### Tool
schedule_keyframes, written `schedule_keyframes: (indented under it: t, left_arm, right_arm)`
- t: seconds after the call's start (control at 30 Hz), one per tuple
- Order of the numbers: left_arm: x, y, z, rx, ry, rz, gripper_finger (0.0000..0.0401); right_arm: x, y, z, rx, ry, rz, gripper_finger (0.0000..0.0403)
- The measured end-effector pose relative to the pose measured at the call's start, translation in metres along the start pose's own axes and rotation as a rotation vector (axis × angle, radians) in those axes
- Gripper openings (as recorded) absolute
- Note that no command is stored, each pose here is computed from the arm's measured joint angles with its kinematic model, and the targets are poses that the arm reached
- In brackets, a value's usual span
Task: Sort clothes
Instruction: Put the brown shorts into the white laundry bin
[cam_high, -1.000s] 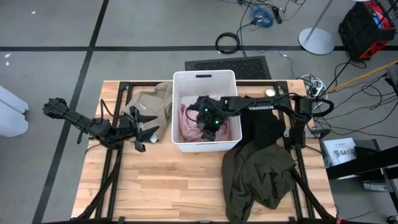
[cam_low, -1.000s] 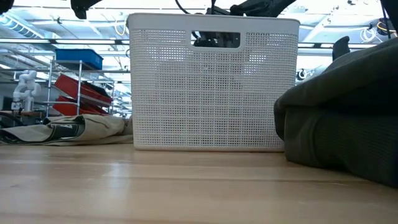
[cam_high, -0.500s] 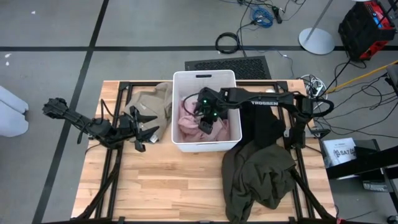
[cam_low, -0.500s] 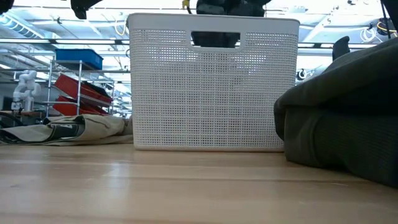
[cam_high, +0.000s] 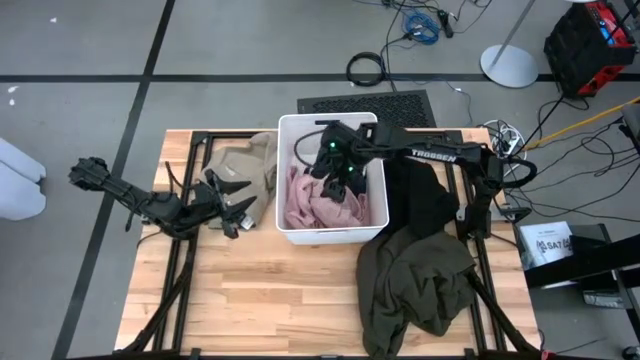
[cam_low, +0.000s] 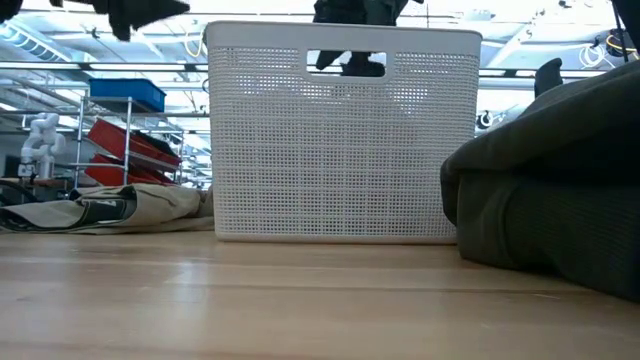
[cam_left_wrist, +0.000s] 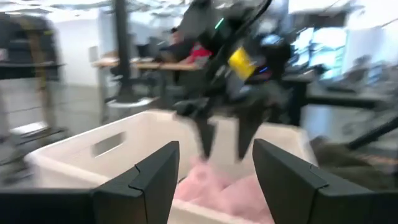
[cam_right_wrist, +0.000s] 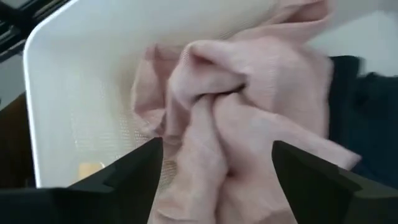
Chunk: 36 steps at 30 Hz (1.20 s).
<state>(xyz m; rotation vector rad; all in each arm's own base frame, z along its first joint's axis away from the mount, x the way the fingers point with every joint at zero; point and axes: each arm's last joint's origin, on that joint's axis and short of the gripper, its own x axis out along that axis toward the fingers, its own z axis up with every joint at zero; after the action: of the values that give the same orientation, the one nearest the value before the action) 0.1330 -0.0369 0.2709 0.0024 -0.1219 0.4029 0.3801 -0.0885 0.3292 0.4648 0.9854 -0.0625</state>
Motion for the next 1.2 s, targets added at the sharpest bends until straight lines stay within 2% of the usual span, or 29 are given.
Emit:
schedule_keyframes:
  t: [0.2, 0.33, 0.47, 0.6, 0.73, 0.93, 1.07, 1.2]
  left_arm:
    - [-0.001, 0.005, -0.016, 0.028, 0.123, 0.192, 0.0215]
    - [-0.001, 0.009, -0.027, -0.053, 0.178, 0.235, 0.0215]
    - [-0.001, 0.010, -0.038, -0.093, 0.250, 0.242, 0.0215]
    - [-0.001, 0.007, -0.053, -0.096, 0.370, 0.180, 0.0215]
    - [-0.002, 0.002, -0.073, -0.108, 0.553, 0.130, 0.0215]
    - [0.003, -0.005, -0.095, -0.018, 0.667, 0.169, 0.0215]
    - [0.006, -0.009, -0.106, 0.048, 0.710, 0.213, 0.0211]
    - [0.017, -0.019, -0.100, 0.074, 0.731, 0.219, 0.0197]
  right_arm:
    - [-0.031, 0.000, 0.016, -0.032, -0.104, -0.107, 0.0287]
    - [-0.056, 0.003, 0.029, -0.053, -0.198, -0.108, 0.0284]
    - [-0.082, 0.014, 0.038, -0.088, -0.288, -0.089, 0.0284]
    - [-0.103, 0.031, 0.039, -0.138, -0.333, -0.065, 0.0284]
    - [-0.113, 0.048, 0.030, -0.182, -0.286, -0.048, 0.0284]
    - [-0.118, 0.065, 0.011, -0.200, -0.176, -0.049, 0.0283]
    - [-0.118, 0.079, -0.004, -0.209, -0.111, -0.144, 0.0283]
    - [-0.118, 0.091, -0.021, -0.212, -0.044, -0.266, 0.0283]
